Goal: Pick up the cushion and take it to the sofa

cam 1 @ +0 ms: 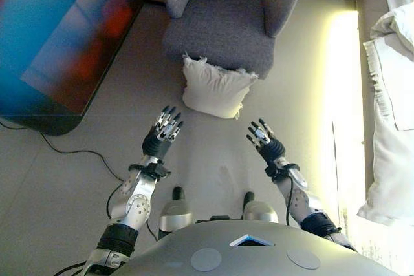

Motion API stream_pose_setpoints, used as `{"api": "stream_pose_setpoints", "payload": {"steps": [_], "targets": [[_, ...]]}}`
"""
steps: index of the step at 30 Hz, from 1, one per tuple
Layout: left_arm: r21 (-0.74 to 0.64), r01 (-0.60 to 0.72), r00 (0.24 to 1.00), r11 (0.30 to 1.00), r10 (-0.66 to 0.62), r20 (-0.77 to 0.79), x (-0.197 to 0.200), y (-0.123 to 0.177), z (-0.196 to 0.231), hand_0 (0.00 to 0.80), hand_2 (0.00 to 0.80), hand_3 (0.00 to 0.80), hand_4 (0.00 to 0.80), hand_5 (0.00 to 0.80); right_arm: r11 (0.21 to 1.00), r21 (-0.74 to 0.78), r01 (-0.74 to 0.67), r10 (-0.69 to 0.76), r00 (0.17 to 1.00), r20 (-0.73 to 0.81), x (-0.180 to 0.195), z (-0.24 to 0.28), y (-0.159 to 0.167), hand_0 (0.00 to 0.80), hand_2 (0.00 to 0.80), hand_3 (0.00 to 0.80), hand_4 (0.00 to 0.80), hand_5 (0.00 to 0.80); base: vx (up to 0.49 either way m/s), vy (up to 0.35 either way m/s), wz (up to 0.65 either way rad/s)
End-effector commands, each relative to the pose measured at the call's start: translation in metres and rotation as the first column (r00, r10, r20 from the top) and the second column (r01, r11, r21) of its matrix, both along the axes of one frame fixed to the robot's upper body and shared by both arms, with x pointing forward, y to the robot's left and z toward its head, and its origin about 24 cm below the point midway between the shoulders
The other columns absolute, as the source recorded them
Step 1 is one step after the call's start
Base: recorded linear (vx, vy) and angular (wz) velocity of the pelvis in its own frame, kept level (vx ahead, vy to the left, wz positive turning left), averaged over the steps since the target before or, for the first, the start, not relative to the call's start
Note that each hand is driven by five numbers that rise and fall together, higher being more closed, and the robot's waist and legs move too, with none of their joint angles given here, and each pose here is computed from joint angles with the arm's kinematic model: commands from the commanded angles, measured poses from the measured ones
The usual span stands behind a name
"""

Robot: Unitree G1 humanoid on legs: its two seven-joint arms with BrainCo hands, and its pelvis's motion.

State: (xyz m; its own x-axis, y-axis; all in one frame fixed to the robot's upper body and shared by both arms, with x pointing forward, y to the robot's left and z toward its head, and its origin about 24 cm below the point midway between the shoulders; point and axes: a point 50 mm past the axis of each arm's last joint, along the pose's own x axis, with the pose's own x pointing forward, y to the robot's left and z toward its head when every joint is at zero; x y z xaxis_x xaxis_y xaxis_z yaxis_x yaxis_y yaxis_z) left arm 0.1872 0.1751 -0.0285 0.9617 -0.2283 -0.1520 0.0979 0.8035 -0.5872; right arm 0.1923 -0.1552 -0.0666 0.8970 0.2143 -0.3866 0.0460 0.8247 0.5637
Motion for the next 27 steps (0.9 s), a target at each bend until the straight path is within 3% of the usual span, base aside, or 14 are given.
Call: {"api": "stream_pose_setpoints", "payload": {"steps": [1, 27], "targets": [[0.069, 0.003, 0.99, 0.998, -0.013, 0.144, 0.0153, 0.0051, 0.0229, 0.0, 0.0, 0.0, 0.0, 0.0, 1.0, 0.021, 0.007, -0.01, 0.99, 0.137, 0.0167, 0.0223, 0.0031, 0.0, 0.0, 0.0, 0.0, 0.0, 0.0, 0.0, 0.0], [0.03, -0.049, 0.992, 0.998, 0.046, 0.119, 0.014, 0.0084, 0.0204, 0.0, 0.0, 0.0, 0.0, 0.0, 1.0, 0.017, 0.017, -0.019, 0.993, 0.119, 0.0147, 0.02, 0.0017, 0.0, 0.0, 0.0, 0.0, 0.0, 0.0, 0.0, 0.0]]}}
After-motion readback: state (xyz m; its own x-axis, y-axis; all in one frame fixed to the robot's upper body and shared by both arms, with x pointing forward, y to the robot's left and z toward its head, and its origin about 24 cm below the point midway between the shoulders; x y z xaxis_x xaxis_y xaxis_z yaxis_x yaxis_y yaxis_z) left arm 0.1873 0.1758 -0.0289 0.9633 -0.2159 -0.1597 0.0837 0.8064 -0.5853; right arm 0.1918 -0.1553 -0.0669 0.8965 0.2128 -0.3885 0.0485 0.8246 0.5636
